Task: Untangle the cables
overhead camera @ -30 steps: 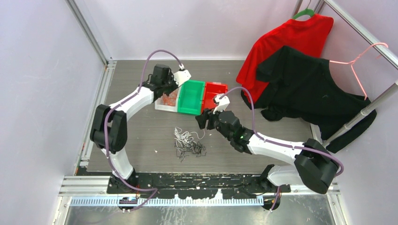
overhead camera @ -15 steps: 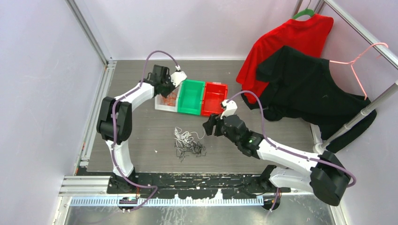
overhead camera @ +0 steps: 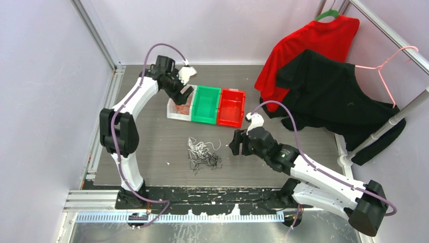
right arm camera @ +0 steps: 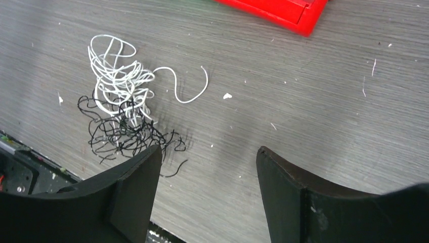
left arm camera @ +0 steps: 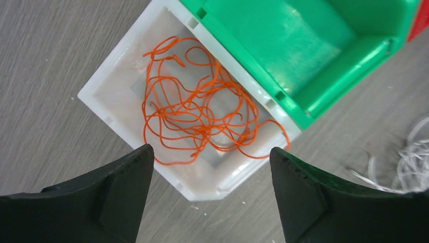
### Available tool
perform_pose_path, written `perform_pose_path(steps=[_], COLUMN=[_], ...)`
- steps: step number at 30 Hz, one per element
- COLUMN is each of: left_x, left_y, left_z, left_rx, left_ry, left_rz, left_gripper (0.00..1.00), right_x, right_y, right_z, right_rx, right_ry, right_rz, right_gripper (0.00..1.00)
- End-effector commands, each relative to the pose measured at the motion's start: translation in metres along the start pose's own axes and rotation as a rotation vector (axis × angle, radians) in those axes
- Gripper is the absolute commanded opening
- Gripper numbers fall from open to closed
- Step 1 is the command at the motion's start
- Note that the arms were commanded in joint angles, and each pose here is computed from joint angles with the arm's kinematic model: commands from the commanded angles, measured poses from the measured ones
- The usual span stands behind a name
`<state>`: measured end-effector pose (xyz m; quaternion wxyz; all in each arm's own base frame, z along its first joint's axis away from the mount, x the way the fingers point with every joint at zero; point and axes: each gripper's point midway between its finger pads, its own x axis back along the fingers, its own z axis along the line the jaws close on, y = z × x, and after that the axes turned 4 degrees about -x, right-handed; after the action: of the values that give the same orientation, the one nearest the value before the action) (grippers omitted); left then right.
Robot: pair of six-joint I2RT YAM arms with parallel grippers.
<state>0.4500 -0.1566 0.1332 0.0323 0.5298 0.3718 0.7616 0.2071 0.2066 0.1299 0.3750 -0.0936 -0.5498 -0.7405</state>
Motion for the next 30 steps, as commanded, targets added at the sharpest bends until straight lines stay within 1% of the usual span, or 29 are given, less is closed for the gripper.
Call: perform_pose_path(steps=[1,3,6,9,14,18,22,25,27,30], left_x=[0.062,0.073,0.085,0.096,0.109,0.116,0.109,0.104,0.095,0.082], left_y=[0.028,0.032,0.035,0.038,0.03,0.008,-0.021,-0.031,-0.033,-0.034], left_z=[-0.023,-0.03,-0.039,-0.052,-0.104,-0.146,-0.168,-0.181,-0.181,-0.185], left_rx=[0.038,0.059,0.109,0.146,0.191,0.227,0.241,0.231,0.276,0.362], left_ry=[-0.068,-0.083,-0.097,-0.123,-0.32,-0.475,-0.521,-0.552,-0.535,-0.537], left_rz=[-0.06,-0.075,-0.084,-0.119,-0.155,-0.129,-0.088,-0.117,-0.131,-0.12], left_gripper=[0.89,0.92,0.91,0.89,0.73,0.65,0.58,0.57,0.56,0.5], right_x=[0.019,0.021,0.02,0.014,-0.005,-0.023,-0.04,-0.051,-0.057,-0.059], right_y=[0.018,0.025,0.037,0.044,0.042,0.04,0.035,0.03,0.028,0.025], right_z=[0.013,0.017,0.021,0.026,0.05,0.074,0.096,0.104,0.102,0.095], right_rx=[-0.009,-0.016,-0.012,-0.032,-0.068,-0.034,0.023,0.05,0.041,0.017], right_ry=[0.035,0.046,0.047,0.059,0.156,0.235,0.297,0.307,0.292,0.271], right_rz=[-0.001,-0.018,-0.059,-0.088,-0.078,-0.035,0.027,0.055,0.054,0.034], right_gripper=[0.73,0.72,0.71,0.7,0.66,0.63,0.61,0.59,0.57,0.55])
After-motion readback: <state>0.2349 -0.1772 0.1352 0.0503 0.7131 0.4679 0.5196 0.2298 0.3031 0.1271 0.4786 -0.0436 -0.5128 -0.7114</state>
